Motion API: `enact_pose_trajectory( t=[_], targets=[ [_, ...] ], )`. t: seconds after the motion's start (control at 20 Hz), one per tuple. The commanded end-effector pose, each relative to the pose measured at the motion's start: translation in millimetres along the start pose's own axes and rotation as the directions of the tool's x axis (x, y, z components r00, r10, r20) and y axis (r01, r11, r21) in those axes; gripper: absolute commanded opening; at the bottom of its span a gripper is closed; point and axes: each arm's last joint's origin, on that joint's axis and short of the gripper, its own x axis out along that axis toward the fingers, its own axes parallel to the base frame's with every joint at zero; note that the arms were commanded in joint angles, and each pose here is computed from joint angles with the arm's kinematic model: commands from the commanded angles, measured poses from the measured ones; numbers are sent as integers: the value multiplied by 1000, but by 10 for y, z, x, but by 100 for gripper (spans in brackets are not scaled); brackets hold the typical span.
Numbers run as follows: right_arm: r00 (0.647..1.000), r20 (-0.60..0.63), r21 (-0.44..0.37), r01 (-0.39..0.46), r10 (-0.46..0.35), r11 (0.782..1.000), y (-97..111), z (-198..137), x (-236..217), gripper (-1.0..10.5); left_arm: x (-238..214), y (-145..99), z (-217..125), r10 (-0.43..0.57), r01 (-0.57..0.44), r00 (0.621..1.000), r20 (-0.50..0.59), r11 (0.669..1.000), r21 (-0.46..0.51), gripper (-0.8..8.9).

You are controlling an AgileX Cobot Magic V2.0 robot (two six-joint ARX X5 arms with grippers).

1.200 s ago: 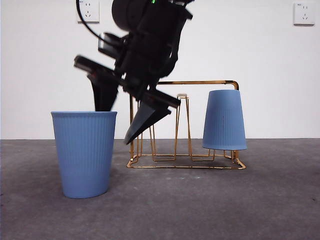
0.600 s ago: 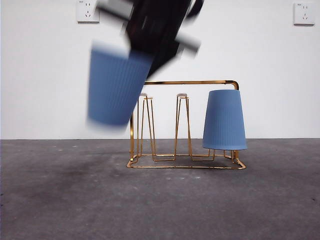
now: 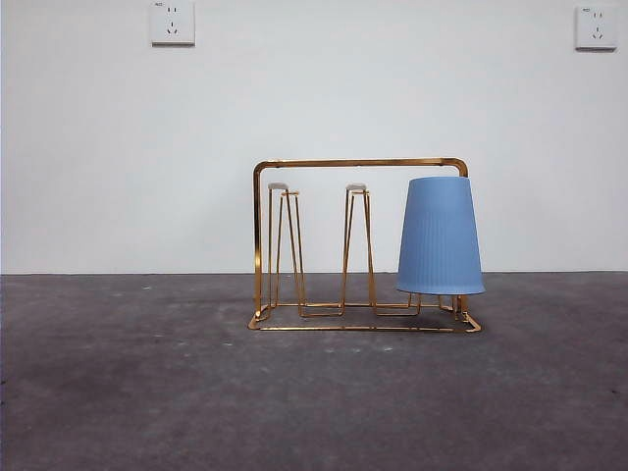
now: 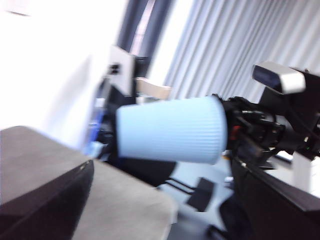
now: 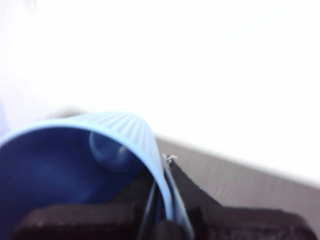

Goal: Pick up cup 1,put cup 1 in the cup rack,pick up cup 2,put cup 2 in the cup rack

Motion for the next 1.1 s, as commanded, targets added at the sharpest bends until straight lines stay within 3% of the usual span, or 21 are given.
enact_pose_trajectory(
  t=[0.05, 0.25, 0.45, 0.8, 0.95, 1.1],
  targets=[
    [997, 75, -10, 0, 1, 1000, -94, 1, -278, -13, 270, 79, -40, -109, 109, 994, 2, 991, -75, 467],
    [988, 152, -39, 14, -8, 999, -199, -21, -579, -13, 698, 204, -111, -269, 272, 962, 40, 949, -161, 468],
    [977, 214, -62, 32, -18, 998, -252, -17, -730, -13, 1085, 339, -222, -405, 416, 909, 98, 872, -259, 468],
    [959, 281, -103, 60, -28, 993, -259, 51, -737, -13, 1518, 502, -432, -487, 543, 839, 243, 767, -341, 469],
    [960, 273, -108, 95, -62, 990, -248, 53, -676, -13, 1599, 532, -485, -501, 580, 813, 297, 737, -345, 469],
    [965, 251, -127, 111, -76, 986, -211, 40, -561, -13, 1652, 536, -531, -497, 590, 805, 325, 733, -340, 469]
  ],
)
